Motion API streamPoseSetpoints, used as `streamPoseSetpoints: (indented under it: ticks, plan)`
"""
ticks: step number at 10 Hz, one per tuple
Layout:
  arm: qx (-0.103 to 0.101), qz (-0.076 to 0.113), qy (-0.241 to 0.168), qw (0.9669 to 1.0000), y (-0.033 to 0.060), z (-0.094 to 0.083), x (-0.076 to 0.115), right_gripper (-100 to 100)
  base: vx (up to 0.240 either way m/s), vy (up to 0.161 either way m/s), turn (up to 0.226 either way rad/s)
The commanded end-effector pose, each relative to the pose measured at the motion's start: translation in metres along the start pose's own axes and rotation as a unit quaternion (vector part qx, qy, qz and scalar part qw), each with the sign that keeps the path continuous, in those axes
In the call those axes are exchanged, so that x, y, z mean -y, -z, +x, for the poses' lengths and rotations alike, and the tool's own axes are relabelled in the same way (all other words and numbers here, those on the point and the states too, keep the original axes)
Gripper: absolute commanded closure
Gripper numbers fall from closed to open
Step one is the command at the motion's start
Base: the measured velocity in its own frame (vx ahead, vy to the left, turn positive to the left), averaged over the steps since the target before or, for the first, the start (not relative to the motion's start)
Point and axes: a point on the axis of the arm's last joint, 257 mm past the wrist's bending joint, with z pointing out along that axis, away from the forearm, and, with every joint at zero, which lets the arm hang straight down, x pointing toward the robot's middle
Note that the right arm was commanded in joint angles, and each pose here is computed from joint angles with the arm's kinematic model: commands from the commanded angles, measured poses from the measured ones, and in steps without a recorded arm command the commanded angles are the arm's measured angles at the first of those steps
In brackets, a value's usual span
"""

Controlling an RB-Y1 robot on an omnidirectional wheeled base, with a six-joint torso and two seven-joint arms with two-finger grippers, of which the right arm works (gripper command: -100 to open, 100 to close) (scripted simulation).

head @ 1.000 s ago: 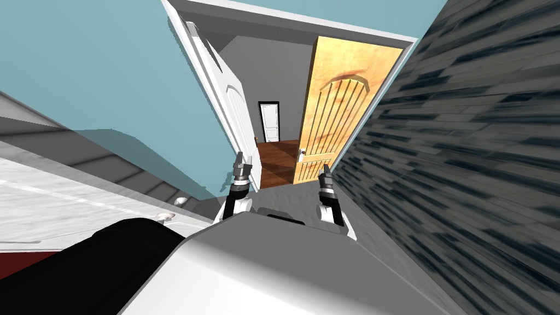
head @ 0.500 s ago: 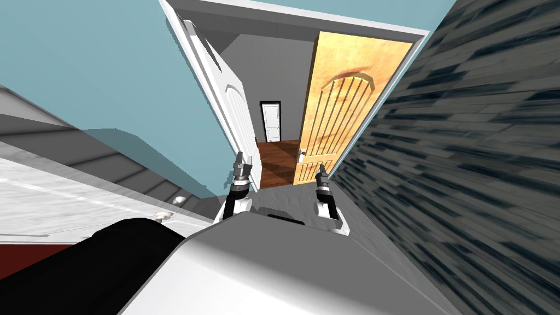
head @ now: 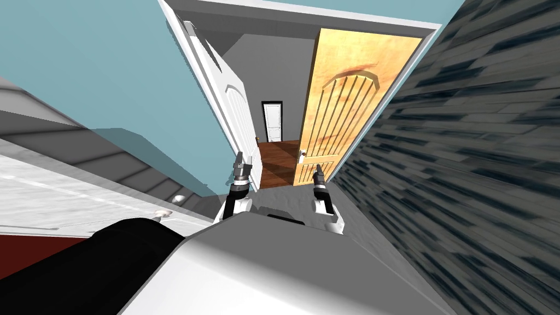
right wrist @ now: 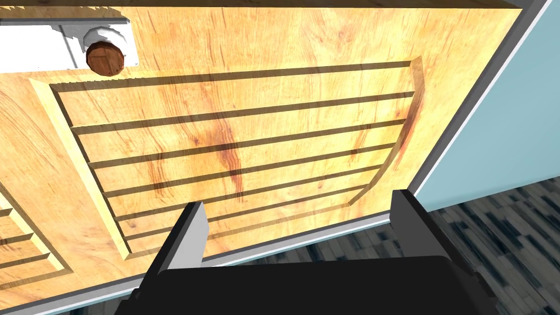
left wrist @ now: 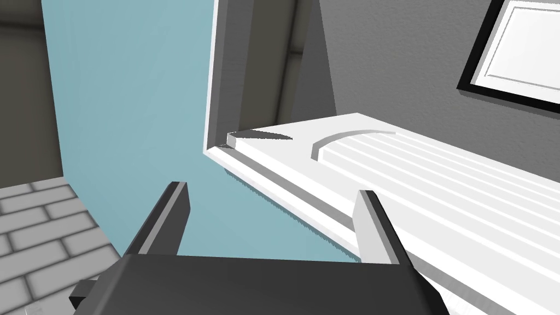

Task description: Push the door open

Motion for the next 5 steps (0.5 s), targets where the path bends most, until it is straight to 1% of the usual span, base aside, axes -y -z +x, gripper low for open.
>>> streamPoseSetpoints:
  ticks: [1,2,3,4,5]
  plan:
    - [-0.004,0.002,-0.006,1.0,-0.0094,0.004,0.006,-100,0.039,-0.061,0.071]
    - [-0.004,0.014,-0.006,0.9999,-0.0058,0.004,0.017,-100,0.039,-0.052,0.043]
    - [-0.008,0.016,-0.011,0.9998,-0.0135,0.009,0.022,-100,0.045,-0.061,0.062]
    - [-0.008,0.024,-0.011,0.9996,-0.0111,0.009,0.029,-100,0.041,-0.057,0.048]
    - [-0.011,0.022,-0.016,0.9996,-0.0203,0.014,0.029,-100,0.042,-0.064,0.079]
